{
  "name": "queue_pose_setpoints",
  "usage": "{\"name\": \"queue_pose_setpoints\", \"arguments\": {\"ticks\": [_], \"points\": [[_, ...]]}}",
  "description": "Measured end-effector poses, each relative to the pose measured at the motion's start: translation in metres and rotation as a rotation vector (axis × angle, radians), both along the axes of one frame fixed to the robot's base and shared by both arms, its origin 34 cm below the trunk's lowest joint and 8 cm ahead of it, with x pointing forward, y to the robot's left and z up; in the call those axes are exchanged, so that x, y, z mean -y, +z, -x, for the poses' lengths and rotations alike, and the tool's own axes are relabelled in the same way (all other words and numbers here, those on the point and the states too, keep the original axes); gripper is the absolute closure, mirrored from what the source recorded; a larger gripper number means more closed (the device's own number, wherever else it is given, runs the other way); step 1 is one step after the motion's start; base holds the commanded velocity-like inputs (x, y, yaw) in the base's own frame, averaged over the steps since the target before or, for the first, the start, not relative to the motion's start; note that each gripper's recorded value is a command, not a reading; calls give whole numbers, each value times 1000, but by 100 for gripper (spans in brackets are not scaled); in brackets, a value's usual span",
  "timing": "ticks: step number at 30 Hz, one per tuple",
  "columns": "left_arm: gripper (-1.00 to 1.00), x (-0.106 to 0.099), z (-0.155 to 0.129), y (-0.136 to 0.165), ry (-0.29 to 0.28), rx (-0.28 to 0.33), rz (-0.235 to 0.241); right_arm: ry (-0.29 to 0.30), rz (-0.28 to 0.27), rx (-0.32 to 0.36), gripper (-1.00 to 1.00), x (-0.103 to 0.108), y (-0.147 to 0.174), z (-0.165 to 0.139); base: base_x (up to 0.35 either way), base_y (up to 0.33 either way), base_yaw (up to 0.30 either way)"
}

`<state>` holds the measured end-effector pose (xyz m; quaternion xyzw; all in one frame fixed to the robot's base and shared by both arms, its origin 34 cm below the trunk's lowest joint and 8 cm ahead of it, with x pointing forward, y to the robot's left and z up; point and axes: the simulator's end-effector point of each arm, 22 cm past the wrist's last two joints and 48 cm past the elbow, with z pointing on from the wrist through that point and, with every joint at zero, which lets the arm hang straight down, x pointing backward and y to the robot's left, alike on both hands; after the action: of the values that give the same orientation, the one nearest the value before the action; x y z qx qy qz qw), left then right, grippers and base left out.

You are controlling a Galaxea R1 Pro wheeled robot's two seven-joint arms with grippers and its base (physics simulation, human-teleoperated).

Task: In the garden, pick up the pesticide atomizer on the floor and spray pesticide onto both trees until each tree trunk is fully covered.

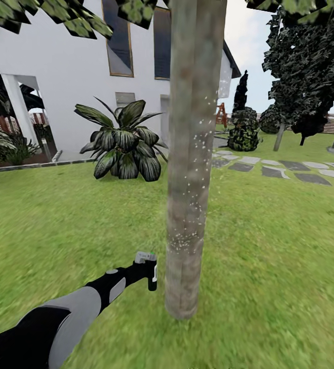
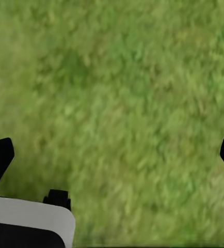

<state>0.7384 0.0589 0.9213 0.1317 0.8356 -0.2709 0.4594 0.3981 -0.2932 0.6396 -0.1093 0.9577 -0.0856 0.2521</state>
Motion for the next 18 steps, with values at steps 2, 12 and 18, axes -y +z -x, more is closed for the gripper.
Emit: {"name": "queue_pose_setpoints", "arguments": {"ticks": [2,12,18], "points": [[100,0,0,0,0,0,0,0,0,0,-100,0,0,0,0,350,-292],[100,0,0,0,-1,0,1,0,0,0,-100,0,0,0,0,350,-248],[100,0,0,-1,-1,-2,0,0,0,-3,-100,0,-1,1,0,350,-72]]}}
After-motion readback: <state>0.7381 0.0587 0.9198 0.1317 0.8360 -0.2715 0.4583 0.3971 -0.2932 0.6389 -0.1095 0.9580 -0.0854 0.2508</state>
